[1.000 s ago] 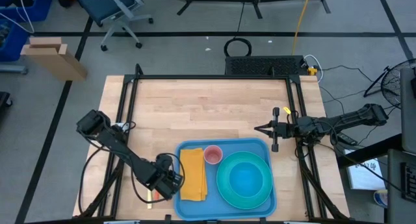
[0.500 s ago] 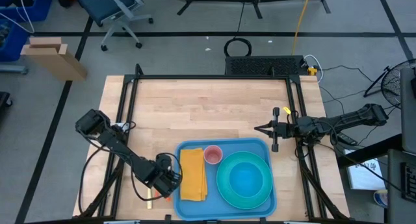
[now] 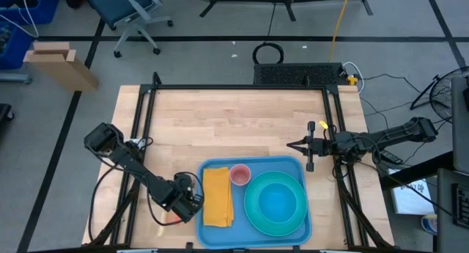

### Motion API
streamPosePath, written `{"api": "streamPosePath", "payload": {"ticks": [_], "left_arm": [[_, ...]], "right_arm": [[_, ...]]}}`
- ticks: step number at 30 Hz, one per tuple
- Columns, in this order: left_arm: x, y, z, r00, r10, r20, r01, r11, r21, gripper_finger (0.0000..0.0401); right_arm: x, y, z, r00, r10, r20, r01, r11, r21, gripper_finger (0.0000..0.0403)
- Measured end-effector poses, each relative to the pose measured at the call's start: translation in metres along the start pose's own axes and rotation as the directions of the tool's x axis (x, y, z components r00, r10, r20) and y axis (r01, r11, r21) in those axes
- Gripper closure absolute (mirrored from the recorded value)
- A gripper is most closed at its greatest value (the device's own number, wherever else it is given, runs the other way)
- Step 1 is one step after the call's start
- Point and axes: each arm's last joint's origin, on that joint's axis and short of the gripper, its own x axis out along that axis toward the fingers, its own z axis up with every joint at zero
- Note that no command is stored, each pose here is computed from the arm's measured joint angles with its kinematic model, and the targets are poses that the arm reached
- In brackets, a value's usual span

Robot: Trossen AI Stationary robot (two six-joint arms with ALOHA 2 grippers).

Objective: Set up tray
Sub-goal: Put the orange fork on the yellow napkin

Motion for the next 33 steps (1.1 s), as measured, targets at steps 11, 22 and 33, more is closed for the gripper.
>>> {"api": "streamPosePath", "payload": {"ticks": [11,22,33], "left_arm": [[-0.012,-0.009,0.002,0.997,0.002,0.083,-0.001,1.000,-0.011,0.0389],[-0.081,-0.047,0.012,0.989,-0.080,0.122,0.079,0.997,0.015,0.0390],[-0.052,-0.092,0.019,0.936,-0.292,0.198,0.308,0.950,-0.055,0.0391]], "right_arm": [[0.000,0.000,0.000,1.000,0.000,0.000,0.000,1.000,0.000,0.0403],[0.000,0.000,0.000,1.000,0.000,0.000,0.000,1.000,-0.003,0.0403],[0.000,0.000,0.000,1.000,0.000,0.000,0.000,1.000,-0.003,0.0403]]}}
